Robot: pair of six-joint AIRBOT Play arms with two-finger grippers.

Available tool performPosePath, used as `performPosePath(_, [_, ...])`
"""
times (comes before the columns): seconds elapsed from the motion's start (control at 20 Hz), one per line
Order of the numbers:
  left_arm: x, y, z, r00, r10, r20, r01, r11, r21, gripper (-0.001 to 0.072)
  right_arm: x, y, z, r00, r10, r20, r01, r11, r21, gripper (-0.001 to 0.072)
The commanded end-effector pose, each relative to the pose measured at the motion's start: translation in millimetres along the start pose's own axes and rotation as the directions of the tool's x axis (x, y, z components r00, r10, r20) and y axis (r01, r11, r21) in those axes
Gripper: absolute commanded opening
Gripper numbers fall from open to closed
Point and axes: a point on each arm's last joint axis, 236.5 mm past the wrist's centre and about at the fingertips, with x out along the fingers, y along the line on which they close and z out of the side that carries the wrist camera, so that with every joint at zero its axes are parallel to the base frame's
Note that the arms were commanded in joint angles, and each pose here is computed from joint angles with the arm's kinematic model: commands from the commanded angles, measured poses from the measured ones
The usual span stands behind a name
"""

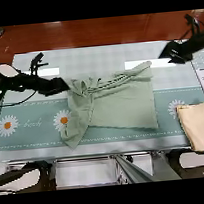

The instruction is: Fold the shirts.

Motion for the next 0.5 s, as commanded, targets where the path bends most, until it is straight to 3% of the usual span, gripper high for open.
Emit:
performPosePath(0.0, [-9, 38, -75, 0.981, 0.016, -0.193, -0.042, 0.990, -0.135, 0.0704, -12, -76, -69, 0.989, -0.047, -0.138, 0.070, 0.984, 0.165, 0.0615])
performPosePath(0.1, [14, 1, -105, 0.967, -0.183, -0.176, 0.148, 0.969, -0.196, 0.0704, 8, -87, -99, 0.997, 0.005, -0.082, 0.017, 0.966, 0.258, 0.0614])
performPosePath(0.2, [35, -23, -131, 0.943, -0.285, -0.169, 0.250, 0.947, -0.204, 0.0703, 31, -84, -134, 0.995, 0.053, -0.080, -0.028, 0.959, 0.283, 0.0614])
performPosePath(0.45, [82, -30, -133, 0.979, -0.170, -0.114, 0.153, 0.978, -0.143, 0.0700, 68, -63, -194, 0.977, 0.160, -0.138, -0.105, 0.935, 0.340, 0.0614])
